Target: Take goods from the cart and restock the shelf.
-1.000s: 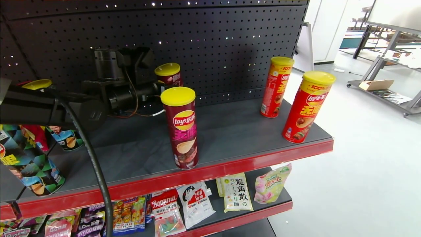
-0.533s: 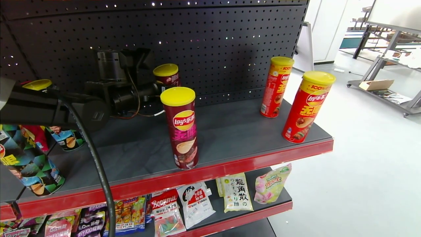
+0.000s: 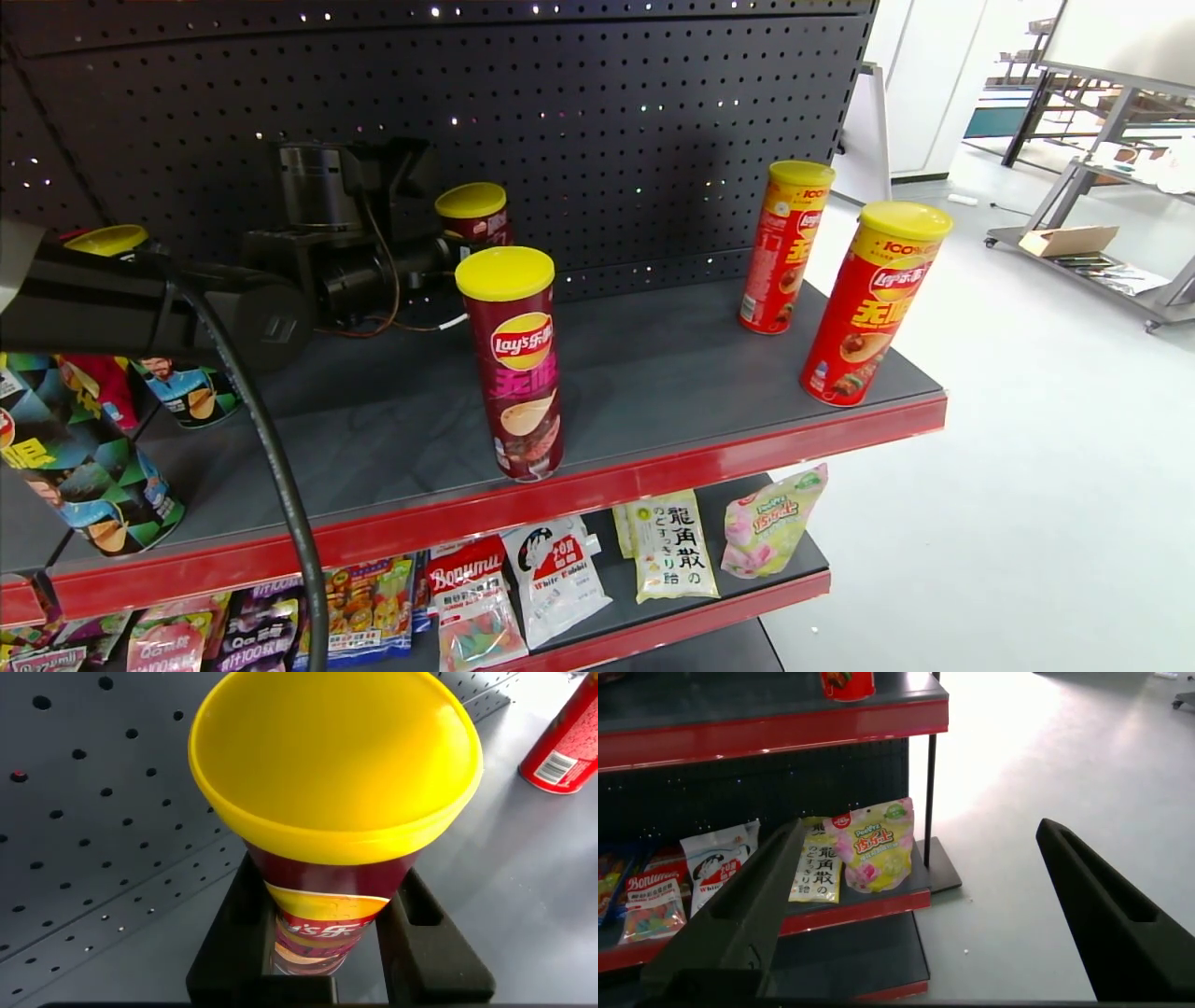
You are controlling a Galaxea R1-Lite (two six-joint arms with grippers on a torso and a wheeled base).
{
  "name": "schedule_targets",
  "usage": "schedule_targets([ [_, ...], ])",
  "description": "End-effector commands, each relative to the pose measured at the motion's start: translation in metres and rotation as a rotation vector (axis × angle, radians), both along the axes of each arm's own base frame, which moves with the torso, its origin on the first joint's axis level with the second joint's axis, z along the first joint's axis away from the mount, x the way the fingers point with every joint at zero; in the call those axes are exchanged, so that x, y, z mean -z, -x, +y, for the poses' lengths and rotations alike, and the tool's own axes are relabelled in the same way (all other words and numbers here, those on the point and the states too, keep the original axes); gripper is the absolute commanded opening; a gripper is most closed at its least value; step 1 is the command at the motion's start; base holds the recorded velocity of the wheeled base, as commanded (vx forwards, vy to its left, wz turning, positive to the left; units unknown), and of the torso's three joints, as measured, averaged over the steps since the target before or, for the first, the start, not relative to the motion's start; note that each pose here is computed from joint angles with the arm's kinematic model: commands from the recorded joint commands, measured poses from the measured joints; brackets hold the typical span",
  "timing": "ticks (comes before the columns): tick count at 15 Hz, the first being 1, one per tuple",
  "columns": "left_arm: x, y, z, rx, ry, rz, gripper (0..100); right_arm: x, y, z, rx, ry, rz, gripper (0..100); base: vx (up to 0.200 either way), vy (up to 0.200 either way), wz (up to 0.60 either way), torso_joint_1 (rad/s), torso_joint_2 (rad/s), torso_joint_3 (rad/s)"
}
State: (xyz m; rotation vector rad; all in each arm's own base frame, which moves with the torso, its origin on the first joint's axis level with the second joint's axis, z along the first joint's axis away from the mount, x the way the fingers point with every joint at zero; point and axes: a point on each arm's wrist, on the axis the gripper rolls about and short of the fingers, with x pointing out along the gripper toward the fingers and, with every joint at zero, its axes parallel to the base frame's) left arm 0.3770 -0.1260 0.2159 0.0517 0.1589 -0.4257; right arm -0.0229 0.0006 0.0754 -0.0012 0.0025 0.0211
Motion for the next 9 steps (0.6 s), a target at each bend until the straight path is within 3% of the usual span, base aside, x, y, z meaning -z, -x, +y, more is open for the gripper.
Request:
schedule_targets([
  [1,-0.0010,0.0008,-0.0002,0.001,0.000,-0.002,0,0.0000,0.0000,0.0000,0.000,0.000,0.001,100,0.000,0.000,0.00,0.000,0.00,0.000],
  [9,0.0012,0.0011,-0.0040,0.010,0.001,0.007,0,0.0000,0.0000,0.0000,0.000,0.000,0.001,100,0.000,0.000,0.00,0.000,0.00,0.000],
])
